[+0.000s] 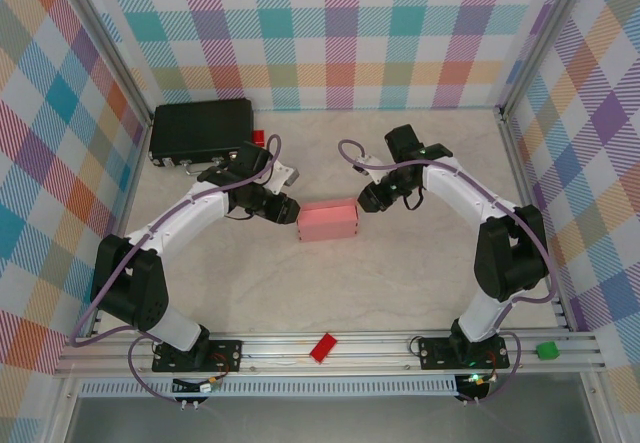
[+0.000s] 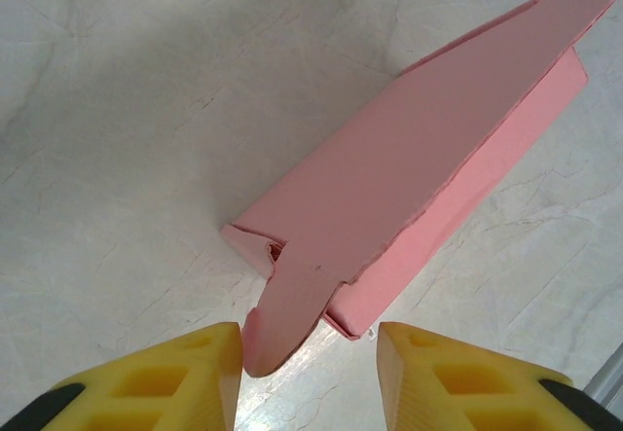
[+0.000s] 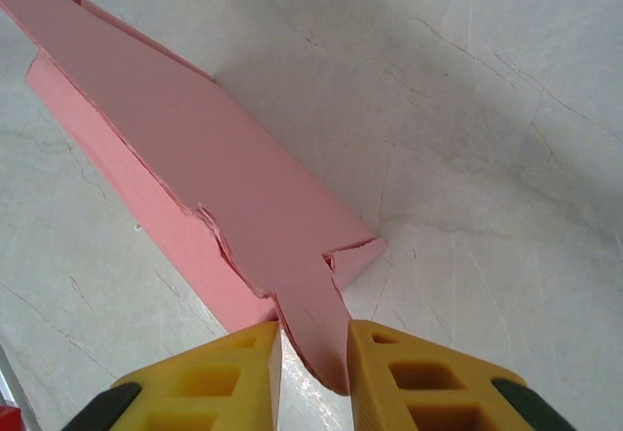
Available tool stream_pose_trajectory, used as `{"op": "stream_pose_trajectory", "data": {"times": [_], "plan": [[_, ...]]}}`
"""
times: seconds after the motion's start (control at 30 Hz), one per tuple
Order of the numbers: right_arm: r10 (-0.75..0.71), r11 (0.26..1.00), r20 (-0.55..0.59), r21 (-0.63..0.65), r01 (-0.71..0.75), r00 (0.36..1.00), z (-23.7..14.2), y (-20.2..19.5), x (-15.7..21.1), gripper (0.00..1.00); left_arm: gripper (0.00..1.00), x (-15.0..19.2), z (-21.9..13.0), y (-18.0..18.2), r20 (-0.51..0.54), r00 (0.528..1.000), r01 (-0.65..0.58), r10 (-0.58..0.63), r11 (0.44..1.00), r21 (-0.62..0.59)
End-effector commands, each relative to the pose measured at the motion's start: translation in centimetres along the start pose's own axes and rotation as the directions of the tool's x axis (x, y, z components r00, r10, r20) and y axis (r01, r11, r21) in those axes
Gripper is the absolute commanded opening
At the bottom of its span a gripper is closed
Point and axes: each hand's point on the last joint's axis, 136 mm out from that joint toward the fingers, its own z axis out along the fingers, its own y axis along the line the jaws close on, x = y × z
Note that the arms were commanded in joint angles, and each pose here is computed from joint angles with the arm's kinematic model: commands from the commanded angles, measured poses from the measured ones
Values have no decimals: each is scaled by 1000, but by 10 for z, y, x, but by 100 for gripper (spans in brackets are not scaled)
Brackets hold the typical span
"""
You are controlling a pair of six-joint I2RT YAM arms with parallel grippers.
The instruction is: Fold the paper box
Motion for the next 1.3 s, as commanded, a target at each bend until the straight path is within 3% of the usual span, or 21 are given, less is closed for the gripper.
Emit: {"op": "stream_pose_trajectory", "data": {"times": [0.0, 0.33, 0.83, 1.27], "plan": [[-9, 1000, 11, -11, 9, 1000, -7, 10, 1, 25, 38, 4, -9, 0, 1, 1000, 18, -18, 1000, 0], [5, 1000, 11, -15, -5, 1000, -4, 10, 2, 23, 35, 8, -5, 4, -7, 999, 41, -41, 999, -13], [37, 999, 24, -31, -36, 999, -5, 14, -1, 17, 17, 3, -4, 4, 13, 996, 91, -91, 996, -8], [66, 997, 6, -43, -66, 998, 0, 22, 0, 15, 17, 3, -4, 1, 35, 985, 168, -168, 986, 6]]}}
